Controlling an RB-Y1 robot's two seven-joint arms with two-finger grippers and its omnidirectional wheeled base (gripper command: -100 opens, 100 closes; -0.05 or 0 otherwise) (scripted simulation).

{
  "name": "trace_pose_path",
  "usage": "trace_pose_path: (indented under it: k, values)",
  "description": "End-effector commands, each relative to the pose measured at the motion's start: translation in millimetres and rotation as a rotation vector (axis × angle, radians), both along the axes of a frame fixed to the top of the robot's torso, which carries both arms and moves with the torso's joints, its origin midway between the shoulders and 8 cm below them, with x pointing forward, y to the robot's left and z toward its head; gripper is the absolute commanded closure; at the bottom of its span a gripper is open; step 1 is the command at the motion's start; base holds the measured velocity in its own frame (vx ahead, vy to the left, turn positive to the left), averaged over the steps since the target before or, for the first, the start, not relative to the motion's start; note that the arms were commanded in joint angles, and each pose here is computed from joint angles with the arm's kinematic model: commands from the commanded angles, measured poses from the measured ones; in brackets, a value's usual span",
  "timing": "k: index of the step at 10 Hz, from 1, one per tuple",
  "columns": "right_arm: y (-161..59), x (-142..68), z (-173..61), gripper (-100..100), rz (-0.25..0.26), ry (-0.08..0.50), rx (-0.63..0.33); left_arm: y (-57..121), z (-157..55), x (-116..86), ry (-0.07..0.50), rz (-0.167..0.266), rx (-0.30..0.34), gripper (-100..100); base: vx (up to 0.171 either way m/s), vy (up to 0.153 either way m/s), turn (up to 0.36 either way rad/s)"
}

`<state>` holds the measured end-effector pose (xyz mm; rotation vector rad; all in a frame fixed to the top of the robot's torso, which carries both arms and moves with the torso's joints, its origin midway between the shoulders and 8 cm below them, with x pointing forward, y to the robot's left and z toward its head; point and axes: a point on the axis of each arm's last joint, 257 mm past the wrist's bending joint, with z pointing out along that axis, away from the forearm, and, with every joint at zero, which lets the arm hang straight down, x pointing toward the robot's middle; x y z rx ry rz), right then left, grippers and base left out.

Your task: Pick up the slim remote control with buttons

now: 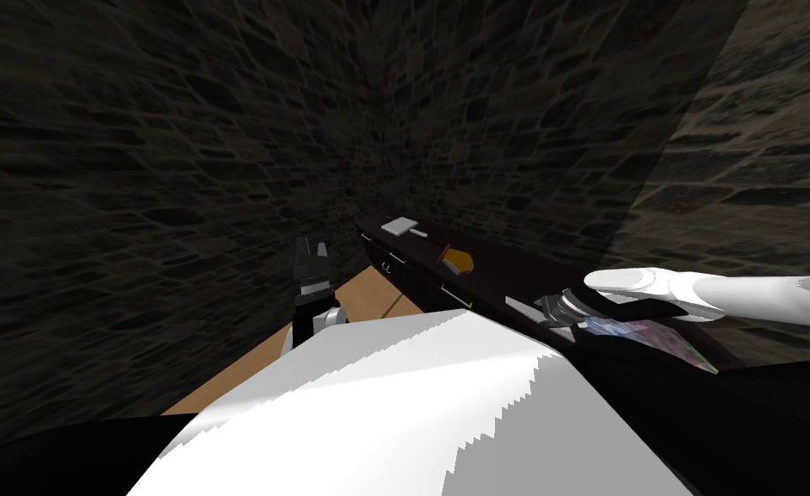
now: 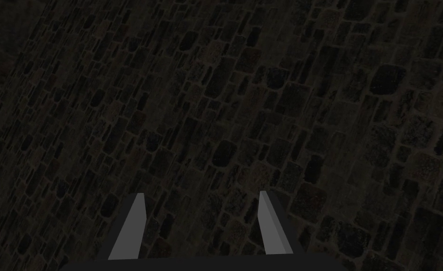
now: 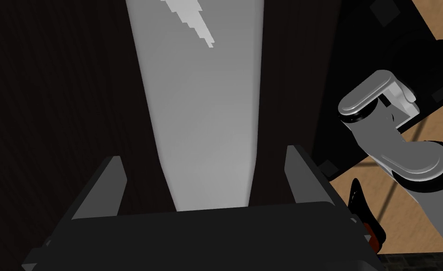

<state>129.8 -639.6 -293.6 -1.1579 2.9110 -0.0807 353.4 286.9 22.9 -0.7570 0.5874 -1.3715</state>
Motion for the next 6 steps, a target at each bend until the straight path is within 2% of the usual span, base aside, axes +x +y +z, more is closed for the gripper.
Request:
trace_pose_path:
  k: [1, 4, 6]
  values:
    - [10, 3, -3, -100, 0.008, 0.001, 0.000, 0.0, 0, 0, 0.000, 0.000, 0.000, 0, 0.021, -0.044, -0.049]
    - [26, 9, -8, -100, 0.024, 0.001, 0.000, 0.0, 0, 0, 0.000, 0.000, 0.000, 0, 0.018, -0.062, -0.057]
    - [26, 9, -8, -100, 0.024, 0.001, 0.000, 0.0, 0, 0, 0.000, 0.000, 0.000, 0, 0.002, -0.005, 0.005]
